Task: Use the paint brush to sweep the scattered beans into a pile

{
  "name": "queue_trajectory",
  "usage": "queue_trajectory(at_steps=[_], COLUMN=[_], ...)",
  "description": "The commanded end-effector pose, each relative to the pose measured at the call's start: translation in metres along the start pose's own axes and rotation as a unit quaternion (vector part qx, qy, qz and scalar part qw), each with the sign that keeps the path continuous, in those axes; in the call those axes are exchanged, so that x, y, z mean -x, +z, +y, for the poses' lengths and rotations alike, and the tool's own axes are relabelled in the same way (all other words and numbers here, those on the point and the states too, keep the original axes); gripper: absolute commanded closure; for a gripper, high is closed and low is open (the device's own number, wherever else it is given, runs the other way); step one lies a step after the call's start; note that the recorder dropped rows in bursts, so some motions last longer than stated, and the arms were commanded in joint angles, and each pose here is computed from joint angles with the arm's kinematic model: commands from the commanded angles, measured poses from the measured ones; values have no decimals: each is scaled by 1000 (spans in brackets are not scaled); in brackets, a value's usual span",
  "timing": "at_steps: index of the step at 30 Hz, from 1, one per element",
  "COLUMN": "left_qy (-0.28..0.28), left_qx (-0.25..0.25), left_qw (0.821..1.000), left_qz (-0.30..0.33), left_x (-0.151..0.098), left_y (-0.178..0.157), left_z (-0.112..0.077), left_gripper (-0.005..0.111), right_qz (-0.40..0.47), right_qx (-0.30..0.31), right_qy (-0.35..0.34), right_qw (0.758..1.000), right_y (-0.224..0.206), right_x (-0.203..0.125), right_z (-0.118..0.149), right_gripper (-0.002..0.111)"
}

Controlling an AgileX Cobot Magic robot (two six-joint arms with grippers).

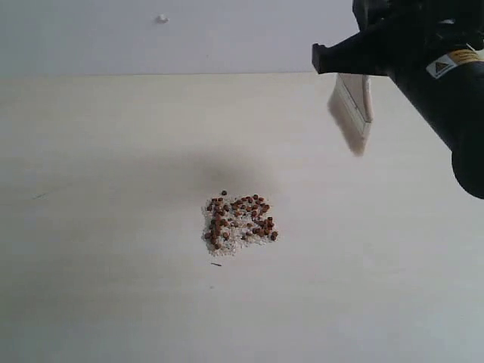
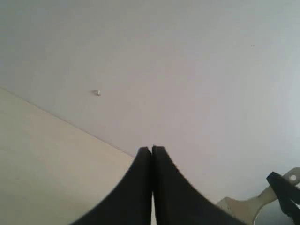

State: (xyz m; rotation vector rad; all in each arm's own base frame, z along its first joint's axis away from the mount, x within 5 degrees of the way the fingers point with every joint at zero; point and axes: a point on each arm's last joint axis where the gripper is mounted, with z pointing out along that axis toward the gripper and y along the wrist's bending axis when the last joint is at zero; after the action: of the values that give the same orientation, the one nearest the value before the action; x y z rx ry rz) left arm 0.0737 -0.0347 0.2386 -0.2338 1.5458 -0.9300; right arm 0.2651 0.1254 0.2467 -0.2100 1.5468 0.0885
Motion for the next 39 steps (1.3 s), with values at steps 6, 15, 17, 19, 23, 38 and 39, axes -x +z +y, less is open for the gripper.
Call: queue_trajectory(at_steps=[6,15,17,19,23,38,39], left_qy=[2,2,2,2,2,2,2], left_qx=[-2,-2,-2,-2,-2,-2,-2], left_qw=[1000,1000,1000,1000,1000,1000,1000], left_qz=[2,2,2,2,2,2,2], left_x=[-1,-1,-1,-1,-1,-1,-1], left_y=[0,0,0,0,0,0,0], left_z=[1,1,1,1,1,1,1], left_gripper=[107,107,107,107,107,107,107], right_qz=[22,53,39,16,-38,62,68], right_qx=[98,225,248,284,380,565,566], right_qy=[-140,-180,-168,-138,-78,-39,-34], right_qw=[985,956,953,949,921,822,821], right_y=[51,79,79,79,72,90,93], right_x=[-12,-11,-13,-12,-8,-47,-48], right_z=[1,26,29,28,22,-19,-20], right_gripper=[108,108,108,108,108,108,108])
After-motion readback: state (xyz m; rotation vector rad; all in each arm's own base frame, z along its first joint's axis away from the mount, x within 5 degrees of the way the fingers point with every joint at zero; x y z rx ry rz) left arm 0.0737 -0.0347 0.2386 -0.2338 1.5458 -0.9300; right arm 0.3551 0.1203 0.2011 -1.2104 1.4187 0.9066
